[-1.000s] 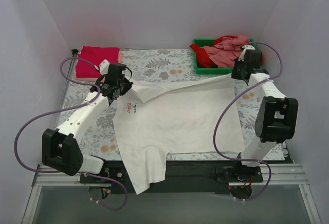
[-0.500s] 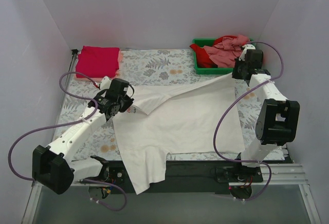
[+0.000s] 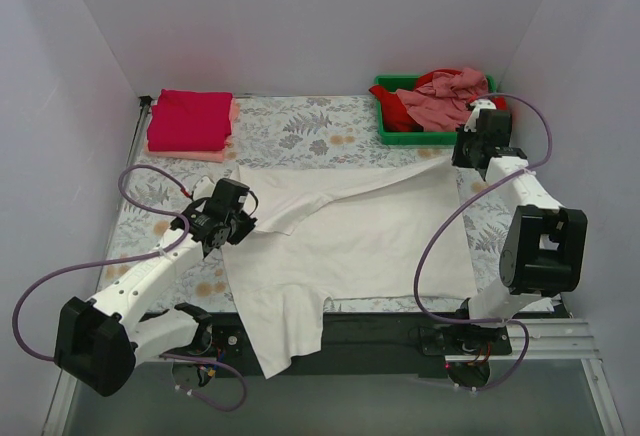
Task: Fold and stack the t-shirts
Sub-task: Fold the tshirt
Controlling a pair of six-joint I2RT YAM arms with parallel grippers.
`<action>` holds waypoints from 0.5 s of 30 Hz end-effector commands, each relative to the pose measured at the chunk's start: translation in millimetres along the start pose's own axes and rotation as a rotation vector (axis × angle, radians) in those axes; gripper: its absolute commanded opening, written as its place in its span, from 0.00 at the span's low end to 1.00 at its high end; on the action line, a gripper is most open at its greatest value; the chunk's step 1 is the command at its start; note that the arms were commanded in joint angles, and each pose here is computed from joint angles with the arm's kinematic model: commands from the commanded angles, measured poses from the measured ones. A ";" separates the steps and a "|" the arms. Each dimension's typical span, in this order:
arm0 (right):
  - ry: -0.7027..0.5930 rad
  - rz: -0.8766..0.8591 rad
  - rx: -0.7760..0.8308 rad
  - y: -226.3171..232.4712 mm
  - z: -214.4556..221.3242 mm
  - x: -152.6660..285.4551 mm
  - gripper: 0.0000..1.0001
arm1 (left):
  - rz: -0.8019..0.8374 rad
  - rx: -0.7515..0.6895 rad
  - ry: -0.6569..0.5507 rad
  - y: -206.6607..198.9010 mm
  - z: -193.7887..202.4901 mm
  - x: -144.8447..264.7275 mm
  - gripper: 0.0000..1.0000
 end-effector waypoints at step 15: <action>-0.024 0.065 -0.047 -6.5 31.1 45.8 0.61 | 0.009 -0.013 -0.027 -2.1 0.7 -9.3 0.00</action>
Point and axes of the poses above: each gripper's point midway between its finger pads, its own x axis back along the fingers, its own y axis along the line the jaws close on, z = x × y, the point moved 10 cm from there along x, back along the fingers, and after that the axes turned 15 degrees about -x, right-handed, at the moved point
